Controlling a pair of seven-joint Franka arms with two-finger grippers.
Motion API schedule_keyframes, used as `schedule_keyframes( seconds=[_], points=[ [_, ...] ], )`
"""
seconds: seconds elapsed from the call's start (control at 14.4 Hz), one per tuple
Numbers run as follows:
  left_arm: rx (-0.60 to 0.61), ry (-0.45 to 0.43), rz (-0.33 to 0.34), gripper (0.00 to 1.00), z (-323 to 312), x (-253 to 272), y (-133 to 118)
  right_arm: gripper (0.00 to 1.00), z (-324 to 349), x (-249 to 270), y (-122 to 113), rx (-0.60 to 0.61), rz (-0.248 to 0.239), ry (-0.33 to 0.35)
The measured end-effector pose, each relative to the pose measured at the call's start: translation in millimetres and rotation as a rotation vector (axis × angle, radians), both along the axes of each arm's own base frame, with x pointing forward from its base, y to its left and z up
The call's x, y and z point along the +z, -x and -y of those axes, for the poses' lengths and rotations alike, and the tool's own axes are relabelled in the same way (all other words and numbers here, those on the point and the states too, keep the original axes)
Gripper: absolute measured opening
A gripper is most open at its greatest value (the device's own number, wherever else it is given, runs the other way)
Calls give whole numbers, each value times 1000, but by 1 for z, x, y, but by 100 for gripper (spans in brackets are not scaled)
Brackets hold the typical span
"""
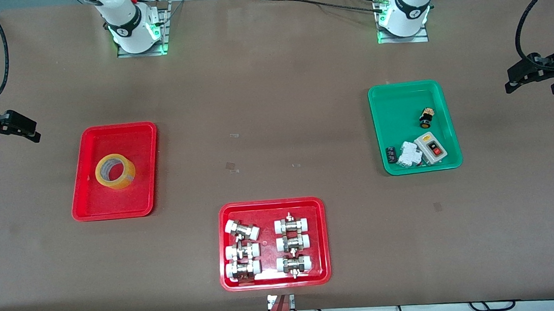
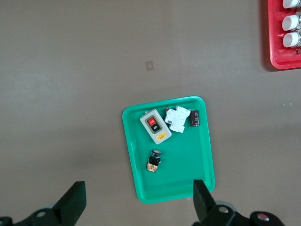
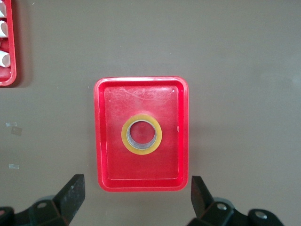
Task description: Left arm passes tape to right arm into tray
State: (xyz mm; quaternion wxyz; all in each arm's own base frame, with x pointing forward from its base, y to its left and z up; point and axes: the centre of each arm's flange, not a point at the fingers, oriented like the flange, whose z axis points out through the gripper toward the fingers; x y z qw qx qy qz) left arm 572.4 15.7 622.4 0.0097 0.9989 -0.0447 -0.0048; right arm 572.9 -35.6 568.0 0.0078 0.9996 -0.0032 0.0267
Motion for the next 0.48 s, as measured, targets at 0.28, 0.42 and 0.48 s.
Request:
schedule_keyframes(
  seconds=[0.28, 0.42, 0.48],
  points=[
    [-1, 0, 0, 100, 0, 0, 0, 100, 0, 0, 2, 0, -14, -1],
    [-1, 0, 0, 100, 0, 0, 0, 100, 0, 1, 3, 0, -13, -1],
    [-1, 0, 0, 100, 0, 0, 0, 100, 0, 1, 3, 1, -13, -1]
  ],
)
